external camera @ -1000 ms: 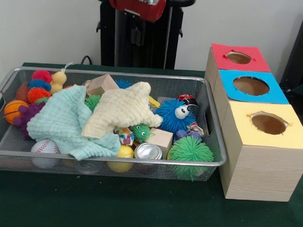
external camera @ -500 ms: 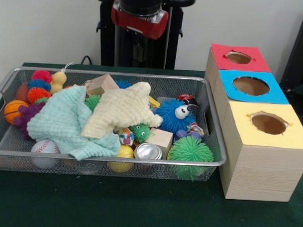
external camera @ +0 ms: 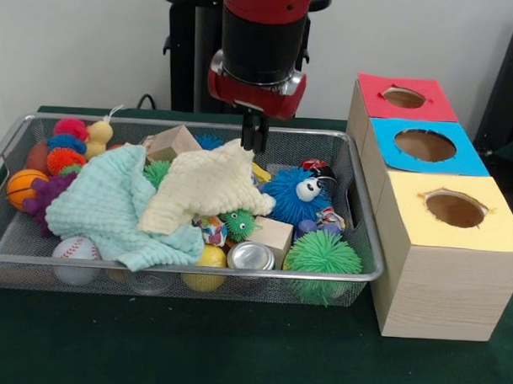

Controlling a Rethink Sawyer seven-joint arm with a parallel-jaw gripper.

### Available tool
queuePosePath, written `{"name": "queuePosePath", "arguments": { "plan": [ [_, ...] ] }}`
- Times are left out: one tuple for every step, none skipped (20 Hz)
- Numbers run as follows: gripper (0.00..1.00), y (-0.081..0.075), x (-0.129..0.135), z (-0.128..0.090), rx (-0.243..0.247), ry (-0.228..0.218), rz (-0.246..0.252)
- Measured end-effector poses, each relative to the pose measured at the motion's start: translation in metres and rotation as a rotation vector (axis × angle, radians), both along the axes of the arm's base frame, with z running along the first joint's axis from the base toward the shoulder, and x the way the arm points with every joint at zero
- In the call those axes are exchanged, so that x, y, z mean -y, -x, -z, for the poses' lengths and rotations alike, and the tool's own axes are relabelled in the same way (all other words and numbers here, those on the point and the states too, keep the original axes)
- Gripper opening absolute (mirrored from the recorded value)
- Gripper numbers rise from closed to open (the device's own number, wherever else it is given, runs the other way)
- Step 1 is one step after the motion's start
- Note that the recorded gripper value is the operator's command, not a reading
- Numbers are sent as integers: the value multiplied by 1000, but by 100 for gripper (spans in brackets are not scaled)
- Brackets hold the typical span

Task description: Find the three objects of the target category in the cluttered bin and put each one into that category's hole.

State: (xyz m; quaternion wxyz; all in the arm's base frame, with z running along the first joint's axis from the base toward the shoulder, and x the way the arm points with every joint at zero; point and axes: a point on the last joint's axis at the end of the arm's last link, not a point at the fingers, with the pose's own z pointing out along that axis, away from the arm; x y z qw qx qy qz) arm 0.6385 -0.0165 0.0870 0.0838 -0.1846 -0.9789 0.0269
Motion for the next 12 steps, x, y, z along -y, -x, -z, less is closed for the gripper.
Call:
{"name": "queuePosePath", "arguments": {
  "plan": [
    [0, -4, 0, 2, 4, 0, -1],
    [0, -7, 0, 3, 7, 0, -2],
    [0, -13, 0, 6, 15, 0, -5],
    [0, -16, 0, 7, 19, 0, -5],
    [0, -22, 1, 8, 27, 0, -7],
    [0, -24, 1, 8, 31, 1, -7],
    [0, -26, 1, 8, 34, 1, -7],
    [0, -30, 2, 8, 41, 2, -7],
    [0, -34, 3, 8, 48, 4, -8],
    [0, -36, 3, 7, 51, 4, -7],
    [0, -39, 4, 6, 59, 6, -8],
    [0, -41, 4, 5, 63, 7, -8]
  ]
}}
